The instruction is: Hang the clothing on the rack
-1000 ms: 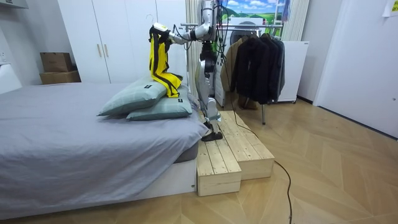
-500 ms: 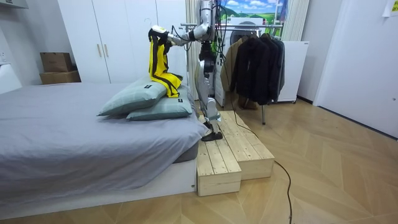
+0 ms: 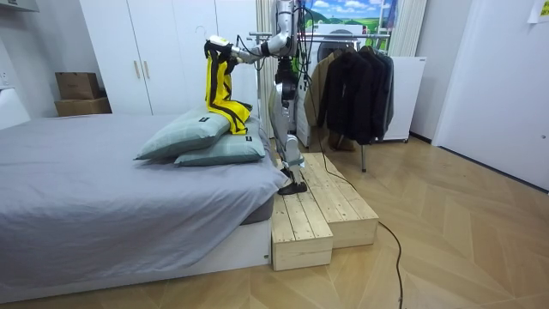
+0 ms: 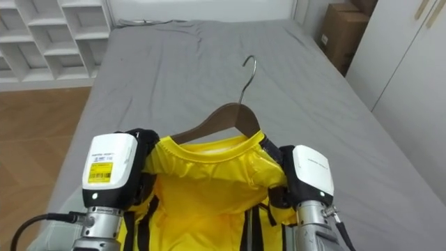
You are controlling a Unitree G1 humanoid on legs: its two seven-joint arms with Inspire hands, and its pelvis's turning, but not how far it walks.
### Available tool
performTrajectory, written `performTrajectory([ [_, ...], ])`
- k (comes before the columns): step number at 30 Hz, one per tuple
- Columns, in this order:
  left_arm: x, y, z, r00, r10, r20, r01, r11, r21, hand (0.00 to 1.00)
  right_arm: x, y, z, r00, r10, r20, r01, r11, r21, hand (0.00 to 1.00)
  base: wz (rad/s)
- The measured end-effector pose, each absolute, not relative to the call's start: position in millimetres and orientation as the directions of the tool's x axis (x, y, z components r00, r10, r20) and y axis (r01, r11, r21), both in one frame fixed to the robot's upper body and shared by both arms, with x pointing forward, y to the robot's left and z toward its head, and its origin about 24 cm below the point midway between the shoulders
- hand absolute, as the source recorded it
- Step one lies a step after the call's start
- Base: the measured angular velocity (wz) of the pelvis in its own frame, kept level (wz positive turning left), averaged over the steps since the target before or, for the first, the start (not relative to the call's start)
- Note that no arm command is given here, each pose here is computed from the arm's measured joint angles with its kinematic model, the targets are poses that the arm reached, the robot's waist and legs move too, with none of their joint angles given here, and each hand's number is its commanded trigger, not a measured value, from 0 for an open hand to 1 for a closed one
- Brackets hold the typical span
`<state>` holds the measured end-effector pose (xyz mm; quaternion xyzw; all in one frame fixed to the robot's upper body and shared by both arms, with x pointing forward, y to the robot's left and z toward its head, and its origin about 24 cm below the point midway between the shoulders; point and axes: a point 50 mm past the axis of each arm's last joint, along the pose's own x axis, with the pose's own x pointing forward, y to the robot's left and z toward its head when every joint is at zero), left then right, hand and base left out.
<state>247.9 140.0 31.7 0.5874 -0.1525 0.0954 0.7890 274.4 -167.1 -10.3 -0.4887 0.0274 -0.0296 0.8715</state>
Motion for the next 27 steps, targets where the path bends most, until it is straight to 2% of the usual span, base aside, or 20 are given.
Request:
performTrajectory([
  [21, 247.3, 136.7, 30.8, 0.938, -0.028, 0.346, -0.321, 0.313, 0.894, 1.0, 273.1, -170.2, -12.6, 0.995, -0.092, -0.028, 0.024, 0.521, -0.853, 1.0, 0.0],
  [22, 247.2, 136.5, 30.8, 0.938, -0.029, 0.346, -0.32, 0.313, 0.894, 0.84, 272.8, -170.3, -12.8, 0.995, -0.093, -0.029, 0.024, 0.521, -0.853, 1.0, 0.0],
  [23, 247.2, 136.4, 30.7, 0.938, -0.03, 0.346, -0.32, 0.313, 0.894, 0.57, 272.6, -170.6, -13.3, 0.995, -0.094, -0.029, 0.024, 0.52, -0.854, 1.0, 0.04],
  [24, 247.0, 136.0, 30.5, 0.938, -0.032, 0.345, -0.318, 0.313, 0.895, 0.15, 272.1, -171.1, -14.1, 0.995, -0.099, -0.028, 0.027, 0.519, -0.854, 1.0, 0.04],
  [25, 246.9, 135.7, 30.3, 0.938, -0.033, 0.344, -0.317, 0.312, 0.895, 0.0, 271.7, -171.3, -14.4, 0.995, -0.1, -0.029, 0.028, 0.521, -0.853, 1.0, 0.0],
  [27, 246.3, 134.0, 29.7, 0.939, -0.04, 0.341, -0.313, 0.313, 0.897, 0.0, 268.5, -172.6, -17.1, 0.993, -0.11, -0.032, 0.031, 0.523, -0.852, 1.0, 0.0],
])
